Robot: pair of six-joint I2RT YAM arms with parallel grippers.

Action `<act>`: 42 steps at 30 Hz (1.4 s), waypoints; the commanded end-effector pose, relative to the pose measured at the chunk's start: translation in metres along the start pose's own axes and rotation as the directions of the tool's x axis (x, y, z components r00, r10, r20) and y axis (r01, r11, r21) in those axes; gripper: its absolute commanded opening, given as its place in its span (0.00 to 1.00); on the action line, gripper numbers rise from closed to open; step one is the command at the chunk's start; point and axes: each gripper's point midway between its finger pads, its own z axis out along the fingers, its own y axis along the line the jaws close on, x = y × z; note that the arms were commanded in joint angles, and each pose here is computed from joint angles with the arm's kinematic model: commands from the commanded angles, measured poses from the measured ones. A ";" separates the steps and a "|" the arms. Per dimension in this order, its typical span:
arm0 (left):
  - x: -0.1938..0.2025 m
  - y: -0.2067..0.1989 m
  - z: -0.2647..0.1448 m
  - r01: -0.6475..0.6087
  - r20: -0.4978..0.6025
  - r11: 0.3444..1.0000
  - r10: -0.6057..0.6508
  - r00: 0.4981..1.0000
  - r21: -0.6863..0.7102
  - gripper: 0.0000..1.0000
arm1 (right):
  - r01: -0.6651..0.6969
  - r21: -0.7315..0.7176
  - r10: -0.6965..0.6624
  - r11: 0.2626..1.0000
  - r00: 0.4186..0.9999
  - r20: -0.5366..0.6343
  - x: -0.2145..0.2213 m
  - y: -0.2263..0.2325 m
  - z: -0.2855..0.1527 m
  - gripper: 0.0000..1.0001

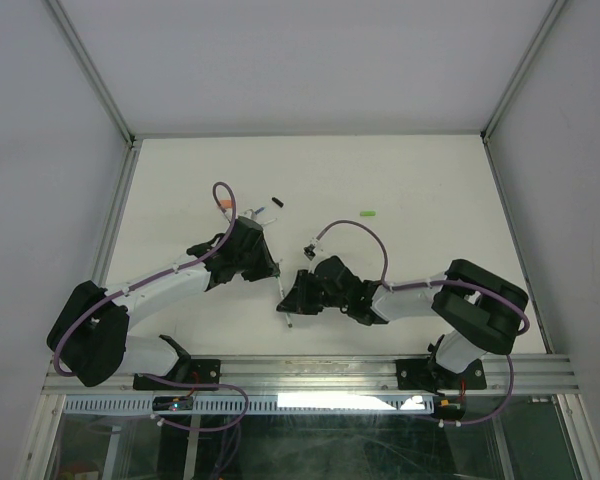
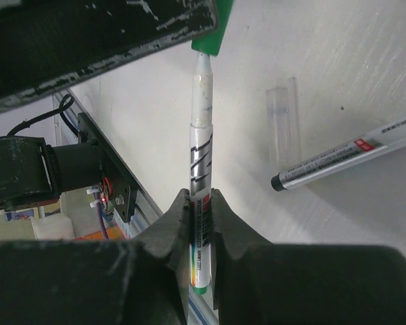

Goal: Insert the pens into the pen caps
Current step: Insert the pen cap onto the pen.

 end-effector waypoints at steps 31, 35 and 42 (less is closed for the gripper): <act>-0.003 -0.012 -0.004 0.033 0.019 0.995 -0.035 0.999 0.092 0.13 | -0.036 -0.013 0.037 0.999 0.997 0.067 -0.027 0.011 0.009 0.00; 0.000 -0.011 -0.004 0.038 0.012 0.995 -0.039 0.999 0.096 0.13 | -0.047 -0.004 0.048 0.999 0.997 0.065 -0.027 0.009 0.010 0.00; -0.002 -0.013 -0.004 0.036 0.018 0.994 -0.038 0.999 0.101 0.13 | -0.059 0.011 0.059 0.998 0.997 0.041 -0.020 0.001 0.011 0.00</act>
